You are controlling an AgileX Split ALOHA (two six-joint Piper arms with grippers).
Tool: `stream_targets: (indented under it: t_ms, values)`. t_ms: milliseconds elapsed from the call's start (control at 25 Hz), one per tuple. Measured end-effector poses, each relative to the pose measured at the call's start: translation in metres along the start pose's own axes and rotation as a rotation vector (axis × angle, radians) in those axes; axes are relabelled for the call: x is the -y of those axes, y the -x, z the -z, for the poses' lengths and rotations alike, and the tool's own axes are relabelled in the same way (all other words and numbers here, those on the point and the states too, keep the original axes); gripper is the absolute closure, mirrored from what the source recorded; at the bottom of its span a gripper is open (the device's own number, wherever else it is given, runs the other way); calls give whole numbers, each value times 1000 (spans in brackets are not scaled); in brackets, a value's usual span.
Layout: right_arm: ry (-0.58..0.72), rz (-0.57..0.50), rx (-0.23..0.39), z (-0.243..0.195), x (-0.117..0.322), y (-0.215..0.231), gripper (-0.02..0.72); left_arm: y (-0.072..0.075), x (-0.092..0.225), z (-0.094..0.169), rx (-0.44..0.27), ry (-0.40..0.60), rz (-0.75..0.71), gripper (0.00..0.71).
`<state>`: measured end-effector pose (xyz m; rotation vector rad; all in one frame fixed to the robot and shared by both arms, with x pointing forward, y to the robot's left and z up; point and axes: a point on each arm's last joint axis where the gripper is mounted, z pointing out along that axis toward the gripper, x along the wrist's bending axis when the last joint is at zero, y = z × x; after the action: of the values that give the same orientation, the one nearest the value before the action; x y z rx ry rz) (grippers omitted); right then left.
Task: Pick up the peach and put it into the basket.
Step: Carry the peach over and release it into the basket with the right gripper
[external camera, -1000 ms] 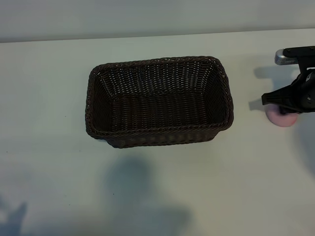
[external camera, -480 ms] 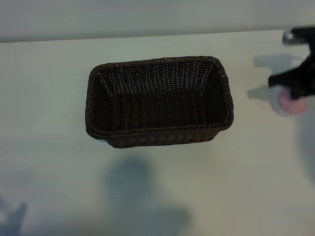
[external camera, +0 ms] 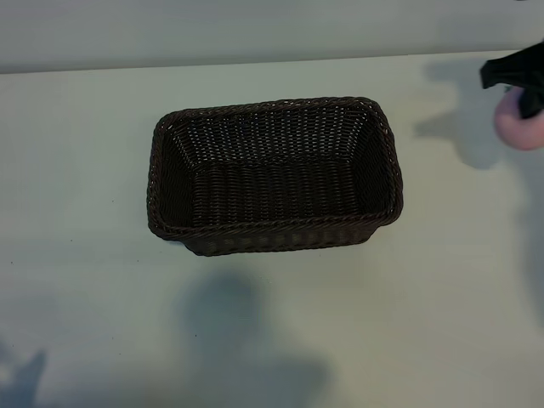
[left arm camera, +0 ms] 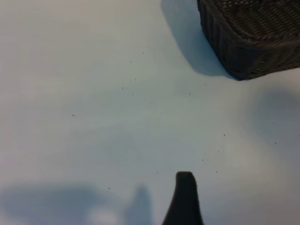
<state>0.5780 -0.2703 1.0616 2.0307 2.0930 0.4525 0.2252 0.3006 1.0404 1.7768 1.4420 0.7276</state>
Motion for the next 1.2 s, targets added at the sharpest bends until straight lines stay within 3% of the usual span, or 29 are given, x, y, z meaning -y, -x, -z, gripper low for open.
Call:
stream_targets:
  t_ms: [280,520,800,1200]
  values:
    - [14,177,-147,10,5,-80,658,1,0,0,-76,1,53,112]
    - [34,308,-222,13,16,-140,658,2,0,0,-120,2,82,112]
    - [34,352,-239,-33,9,-173,658,2,0,0,-120,2,82,112]
    - [11,362,-220,-102,0,-185,646,2,0,0,-120,2,82,112]
